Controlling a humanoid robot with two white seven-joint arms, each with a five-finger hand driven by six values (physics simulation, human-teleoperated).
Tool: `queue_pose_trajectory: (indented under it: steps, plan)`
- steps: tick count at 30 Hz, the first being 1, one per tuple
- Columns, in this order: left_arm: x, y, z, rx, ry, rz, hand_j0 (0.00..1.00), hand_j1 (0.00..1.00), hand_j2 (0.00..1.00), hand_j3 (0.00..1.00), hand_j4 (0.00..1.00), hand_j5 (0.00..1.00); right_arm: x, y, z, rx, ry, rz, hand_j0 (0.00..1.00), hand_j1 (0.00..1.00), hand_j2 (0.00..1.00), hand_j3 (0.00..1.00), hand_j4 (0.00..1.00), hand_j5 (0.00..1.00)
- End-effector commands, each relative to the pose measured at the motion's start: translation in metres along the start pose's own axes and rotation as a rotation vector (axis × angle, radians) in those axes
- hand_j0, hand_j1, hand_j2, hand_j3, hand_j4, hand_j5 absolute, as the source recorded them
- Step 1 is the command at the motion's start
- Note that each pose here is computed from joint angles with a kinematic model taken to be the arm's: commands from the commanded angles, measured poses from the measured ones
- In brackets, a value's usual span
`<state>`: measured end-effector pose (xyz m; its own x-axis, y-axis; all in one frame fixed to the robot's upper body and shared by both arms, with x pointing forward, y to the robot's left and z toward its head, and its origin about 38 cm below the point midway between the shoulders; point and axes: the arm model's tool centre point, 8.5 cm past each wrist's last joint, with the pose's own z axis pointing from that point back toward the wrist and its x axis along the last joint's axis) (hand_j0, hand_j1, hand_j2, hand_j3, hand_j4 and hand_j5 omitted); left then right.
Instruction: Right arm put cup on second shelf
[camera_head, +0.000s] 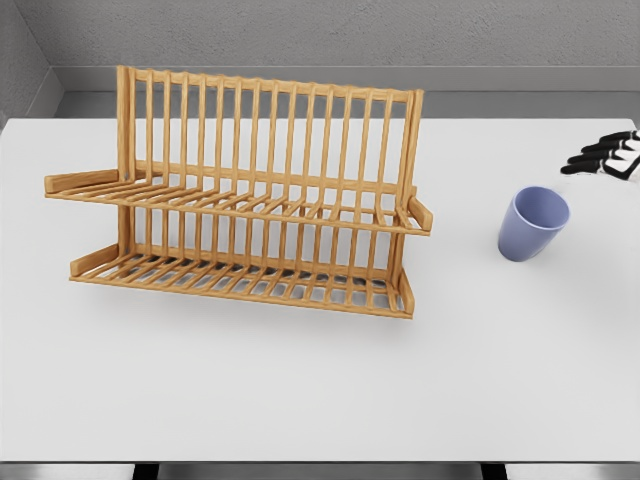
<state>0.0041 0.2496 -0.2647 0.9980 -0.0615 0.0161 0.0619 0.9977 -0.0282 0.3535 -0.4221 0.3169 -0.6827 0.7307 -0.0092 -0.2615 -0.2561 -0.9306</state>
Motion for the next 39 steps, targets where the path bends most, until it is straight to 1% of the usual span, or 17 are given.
queue_pose_trajectory:
  steps: [1,3,4,5,7,9,11,12,16,17,18,20,25,26,30,34,39]
  plan:
    - [0.000,0.000,0.000,0.000,0.000,0.001,1.00,1.00,1.00,1.00,1.00,1.00,0.001,0.005,-0.003,0.018,-0.008,-0.019,1.00,1.00,1.00,1.00,1.00,1.00]
    - [0.000,0.000,0.000,0.000,0.000,0.001,1.00,1.00,1.00,1.00,1.00,1.00,0.002,0.005,-0.008,0.021,-0.018,-0.014,1.00,1.00,1.00,1.00,1.00,1.00]
    - [0.000,0.000,0.000,0.000,0.000,0.001,1.00,1.00,1.00,1.00,1.00,1.00,0.005,0.004,-0.023,0.022,-0.048,-0.010,1.00,1.00,1.00,1.00,1.00,1.00]
    - [0.000,0.000,0.000,0.000,0.000,0.001,1.00,1.00,1.00,1.00,1.00,1.00,0.004,0.009,-0.034,0.033,-0.062,-0.026,1.00,1.00,1.00,1.00,1.00,1.00]
    - [0.000,0.000,0.000,0.000,0.000,0.001,1.00,1.00,1.00,1.00,1.00,1.00,0.002,0.025,-0.060,0.080,-0.095,-0.066,1.00,1.00,1.00,1.00,1.00,1.00]
    - [0.000,0.000,0.000,0.000,0.000,-0.001,1.00,1.00,1.00,1.00,1.00,1.00,-0.002,0.029,-0.072,0.106,-0.102,-0.078,1.00,1.00,1.00,1.00,1.00,1.00]
    - [0.000,0.000,0.000,0.000,0.000,0.001,1.00,1.00,1.00,1.00,1.00,1.00,-0.008,0.032,-0.070,0.109,-0.084,-0.090,1.00,1.00,1.00,1.00,1.00,1.00]
    - [0.000,0.000,0.000,0.000,0.000,0.001,1.00,1.00,1.00,1.00,1.00,1.00,-0.010,0.030,-0.073,0.097,-0.084,-0.093,1.00,1.00,1.00,1.00,1.00,1.00]
    - [0.000,0.000,0.000,0.000,0.000,0.001,1.00,1.00,1.00,1.00,1.00,1.00,-0.009,0.030,-0.078,0.089,-0.091,-0.099,1.00,1.00,1.00,1.00,1.00,1.00]
    - [0.000,0.000,0.000,0.000,0.000,0.001,1.00,1.00,1.00,1.00,1.00,1.00,-0.009,0.031,-0.079,0.092,-0.092,-0.101,1.00,1.00,1.00,1.00,1.00,1.00]
    - [0.000,0.000,0.000,0.000,0.000,0.001,1.00,1.00,1.00,1.00,1.00,1.00,-0.011,0.037,-0.083,0.100,-0.091,-0.117,1.00,1.00,1.00,1.00,1.00,1.00]
    - [0.000,0.000,0.000,0.000,0.000,-0.001,1.00,1.00,1.00,1.00,1.00,1.00,-0.014,0.042,-0.095,0.119,-0.098,-0.134,1.00,1.00,1.00,1.00,1.00,1.00]
    - [-0.001,0.000,0.000,0.000,0.002,0.001,1.00,1.00,1.00,1.00,1.00,1.00,-0.018,0.047,-0.096,0.130,-0.087,-0.149,1.00,1.00,1.00,1.00,1.00,1.00]
    - [0.000,0.000,0.000,0.000,0.000,0.001,1.00,1.00,1.00,1.00,1.00,1.00,-0.019,0.052,-0.099,0.133,-0.085,-0.162,1.00,1.00,1.00,1.00,1.00,1.00]
    - [0.000,0.000,0.000,0.000,0.000,0.001,1.00,1.00,1.00,1.00,1.00,1.00,-0.025,0.048,-0.102,0.125,-0.074,-0.167,1.00,1.00,1.00,1.00,1.00,1.00]
    - [0.000,0.000,0.000,0.000,0.000,-0.001,1.00,1.00,1.00,1.00,1.00,1.00,-0.032,0.053,-0.103,0.128,-0.055,-0.188,1.00,1.00,1.00,1.00,1.00,1.00]
    - [-0.001,0.000,0.000,0.000,0.002,0.001,1.00,1.00,1.00,1.00,1.00,1.00,-0.029,0.058,-0.107,0.140,-0.065,-0.192,1.00,1.00,1.00,1.00,1.00,1.00]
